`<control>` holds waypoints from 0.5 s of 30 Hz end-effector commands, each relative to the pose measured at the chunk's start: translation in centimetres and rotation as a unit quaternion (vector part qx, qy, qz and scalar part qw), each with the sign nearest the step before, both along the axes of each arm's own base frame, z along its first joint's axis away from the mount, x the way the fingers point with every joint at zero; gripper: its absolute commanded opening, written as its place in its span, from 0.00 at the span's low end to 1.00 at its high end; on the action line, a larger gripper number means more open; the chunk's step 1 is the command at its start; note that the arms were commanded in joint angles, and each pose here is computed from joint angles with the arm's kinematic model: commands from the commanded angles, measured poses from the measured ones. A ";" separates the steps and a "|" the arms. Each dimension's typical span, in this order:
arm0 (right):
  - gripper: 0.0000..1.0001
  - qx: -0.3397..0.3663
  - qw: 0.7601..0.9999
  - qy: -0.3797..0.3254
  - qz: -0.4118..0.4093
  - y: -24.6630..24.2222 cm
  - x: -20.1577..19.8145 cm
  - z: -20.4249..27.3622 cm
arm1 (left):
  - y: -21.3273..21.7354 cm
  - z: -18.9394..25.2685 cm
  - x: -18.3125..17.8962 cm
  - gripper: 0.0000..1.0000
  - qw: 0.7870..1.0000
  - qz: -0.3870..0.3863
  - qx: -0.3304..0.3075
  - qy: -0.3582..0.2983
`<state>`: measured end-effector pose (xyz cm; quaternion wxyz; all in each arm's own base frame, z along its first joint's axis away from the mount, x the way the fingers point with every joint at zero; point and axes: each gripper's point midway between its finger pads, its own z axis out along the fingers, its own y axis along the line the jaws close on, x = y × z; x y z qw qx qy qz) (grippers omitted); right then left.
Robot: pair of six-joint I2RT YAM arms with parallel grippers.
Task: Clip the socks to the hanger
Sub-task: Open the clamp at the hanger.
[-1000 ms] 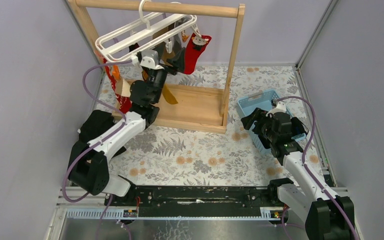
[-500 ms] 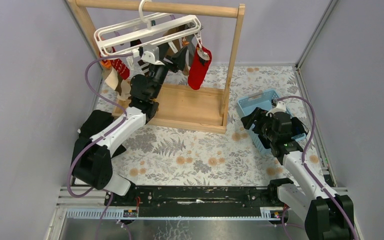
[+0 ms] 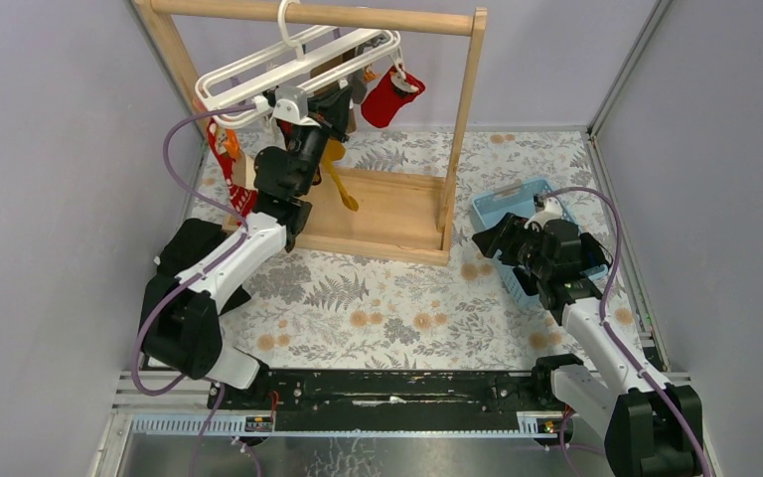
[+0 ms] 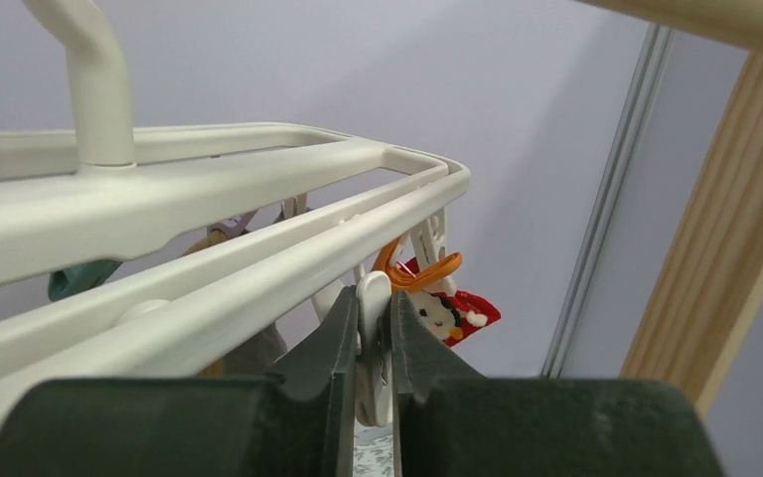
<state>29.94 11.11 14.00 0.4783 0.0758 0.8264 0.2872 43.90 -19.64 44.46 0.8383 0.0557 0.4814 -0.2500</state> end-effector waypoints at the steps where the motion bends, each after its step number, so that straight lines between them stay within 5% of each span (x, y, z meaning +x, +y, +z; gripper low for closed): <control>1: 0.69 0.040 0.990 -0.101 0.086 3.1 0.7 8.4 | 0.2 1.8 -1.8 0.03 1.000 -0.021 -0.012 -0.006; 8: 0.71 0.003 0.962 -0.190 0.198 10.7 1.0 18.1 | -0.8 3.0 -3.0 0.00 0.996 -0.072 -0.031 0.034; 15: 0.69 0.053 0.928 -0.257 0.265 16.9 2.6 24.7 | -1.2 3.5 -2.5 0.00 0.985 -0.089 -0.068 0.130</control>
